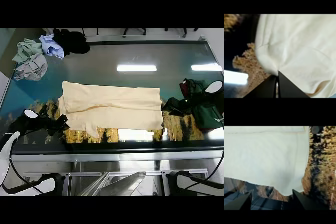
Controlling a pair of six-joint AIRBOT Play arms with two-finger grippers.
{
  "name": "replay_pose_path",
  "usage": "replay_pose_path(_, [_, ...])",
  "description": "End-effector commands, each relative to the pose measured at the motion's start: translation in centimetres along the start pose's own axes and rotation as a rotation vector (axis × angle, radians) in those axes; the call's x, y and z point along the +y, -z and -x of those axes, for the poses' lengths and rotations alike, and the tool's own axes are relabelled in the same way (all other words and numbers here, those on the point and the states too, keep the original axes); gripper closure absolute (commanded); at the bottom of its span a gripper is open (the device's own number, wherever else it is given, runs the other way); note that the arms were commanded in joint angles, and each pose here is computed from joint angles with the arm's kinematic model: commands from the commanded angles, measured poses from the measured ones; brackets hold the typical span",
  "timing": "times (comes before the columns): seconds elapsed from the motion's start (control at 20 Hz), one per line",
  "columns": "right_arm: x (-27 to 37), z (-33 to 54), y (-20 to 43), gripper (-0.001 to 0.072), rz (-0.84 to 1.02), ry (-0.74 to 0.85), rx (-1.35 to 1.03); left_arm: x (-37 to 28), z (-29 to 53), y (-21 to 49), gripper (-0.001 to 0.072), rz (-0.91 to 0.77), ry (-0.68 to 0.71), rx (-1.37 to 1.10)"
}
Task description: Fold the shirts.
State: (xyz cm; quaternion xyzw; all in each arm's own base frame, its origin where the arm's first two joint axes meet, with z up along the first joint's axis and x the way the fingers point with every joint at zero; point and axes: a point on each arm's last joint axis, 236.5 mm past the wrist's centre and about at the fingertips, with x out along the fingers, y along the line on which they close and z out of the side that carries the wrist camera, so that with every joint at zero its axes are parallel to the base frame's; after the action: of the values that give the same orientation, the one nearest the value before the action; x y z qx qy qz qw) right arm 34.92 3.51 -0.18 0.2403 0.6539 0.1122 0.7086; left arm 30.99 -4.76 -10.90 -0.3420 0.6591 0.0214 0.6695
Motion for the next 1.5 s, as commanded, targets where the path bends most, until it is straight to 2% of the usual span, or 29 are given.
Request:
replay_pose_path(0.0, [0.0, 0.0, 0.0, 0.0164, -0.002, 0.000, -0.001, -0.9, 1.0, -1.0, 0.0680, -0.093, -0.019, -0.079])
replay_pose_path(0.3, [-0.4, -0.1, 1.3, 0.0162, 0.015, 0.009, 0.055, -2.2, 4.1, 2.7, 0.0680, -0.202, -0.010, -0.014])
replay_pose_path(0.55, [-2.2, -1.4, 2.2, 0.0160, -0.032, 0.024, 0.068, -3.0, 10.6, 4.4, 0.0680, -0.288, -0.004, -0.146])
replay_pose_path(0.8, [-4.4, -5.0, 3.5, 0.0160, -0.093, 0.010, 0.146, -2.8, 14.5, 5.6, 0.0690, -0.260, 0.018, -0.241])
replay_pose_path(0.95, [-3.8, -7.4, 3.4, 0.0159, -0.138, -0.066, 0.191, -2.3, 15.3, 6.6, 0.0697, -0.232, 0.025, -0.235])
replay_pose_path(1.0, [-3.9, -8.2, 3.8, 0.0149, -0.138, -0.063, 0.211, -2.4, 15.7, 6.7, 0.0697, -0.229, 0.034, -0.246])
replay_pose_path(1.05, [-3.9, -8.9, 4.1, 0.0109, -0.136, -0.066, 0.223, -2.8, 16.0, 6.7, 0.0697, -0.224, 0.053, -0.259])
replay_pose_path(1.45, [-3.5, -11.4, 8.5, 0.0114, -0.134, -0.061, 0.329, -3.1, 16.3, 6.5, 0.0697, -0.203, 0.080, -0.271])
